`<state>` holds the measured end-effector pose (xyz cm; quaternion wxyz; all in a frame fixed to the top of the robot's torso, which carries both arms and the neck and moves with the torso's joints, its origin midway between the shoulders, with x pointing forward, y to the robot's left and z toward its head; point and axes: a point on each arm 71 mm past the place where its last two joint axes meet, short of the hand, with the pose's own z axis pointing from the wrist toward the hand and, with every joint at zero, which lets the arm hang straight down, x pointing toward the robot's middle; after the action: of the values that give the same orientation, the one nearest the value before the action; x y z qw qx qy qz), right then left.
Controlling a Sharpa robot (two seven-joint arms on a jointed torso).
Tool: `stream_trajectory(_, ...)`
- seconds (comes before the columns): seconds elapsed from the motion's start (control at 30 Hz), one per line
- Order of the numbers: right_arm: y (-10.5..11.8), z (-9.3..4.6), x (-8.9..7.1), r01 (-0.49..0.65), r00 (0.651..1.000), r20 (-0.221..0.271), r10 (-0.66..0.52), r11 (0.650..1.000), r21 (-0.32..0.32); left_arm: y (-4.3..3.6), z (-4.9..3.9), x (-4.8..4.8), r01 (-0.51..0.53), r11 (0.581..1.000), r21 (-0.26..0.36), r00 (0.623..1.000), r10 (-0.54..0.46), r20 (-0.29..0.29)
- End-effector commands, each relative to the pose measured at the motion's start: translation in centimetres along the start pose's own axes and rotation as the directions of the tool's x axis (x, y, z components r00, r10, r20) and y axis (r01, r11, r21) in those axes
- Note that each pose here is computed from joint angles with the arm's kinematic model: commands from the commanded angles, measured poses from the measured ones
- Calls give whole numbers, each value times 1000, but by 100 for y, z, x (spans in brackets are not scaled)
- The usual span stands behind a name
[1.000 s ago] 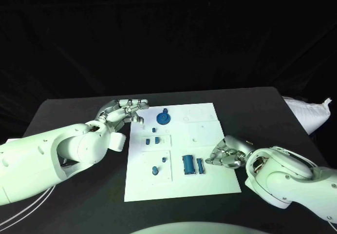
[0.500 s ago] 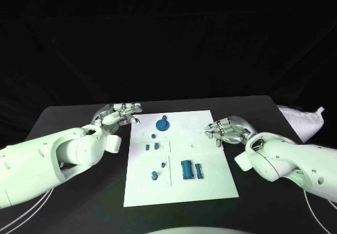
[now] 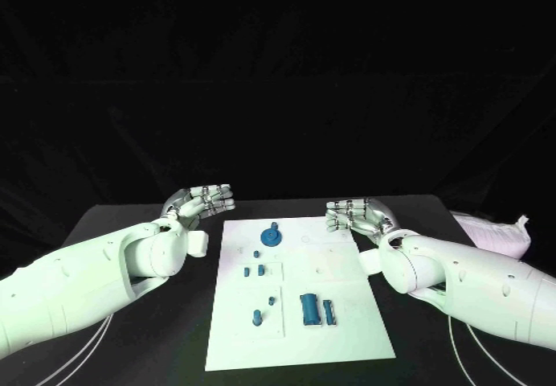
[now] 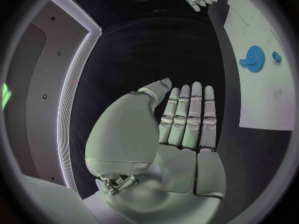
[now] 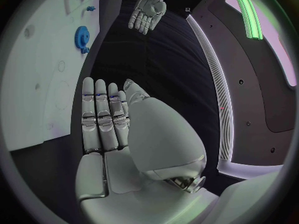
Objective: Assemble the parts on the task board
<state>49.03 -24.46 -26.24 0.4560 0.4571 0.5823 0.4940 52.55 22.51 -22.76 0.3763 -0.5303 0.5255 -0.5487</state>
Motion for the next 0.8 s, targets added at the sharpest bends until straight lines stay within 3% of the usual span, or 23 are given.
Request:
stream_trajectory(0.03,10,60,27,-87,996,-35,86,995,-53,-18,43,7,18,999,37,1000,-18,11)
stream_trajectory(0.17,-6,110,53,-88,995,-45,85,994,-60,-13,72,23,14,999,45,1000,-14,14)
stream_trajectory(0.2,-26,89,22,-36,999,1,36,999,-18,9,56,14,2,1000,13,1000,-3,11)
stream_trajectory(0.37,21,68,74,-45,999,15,45,999,-30,27,13,46,-11,1000,19,1000,11,23)
stream_trajectory(0.57,173,-19,247,-68,995,62,72,996,-64,76,-142,156,-59,997,42,996,56,64)
stream_trajectory(0.8,353,-176,465,-87,988,122,98,992,-92,113,-418,332,-137,987,89,984,125,127)
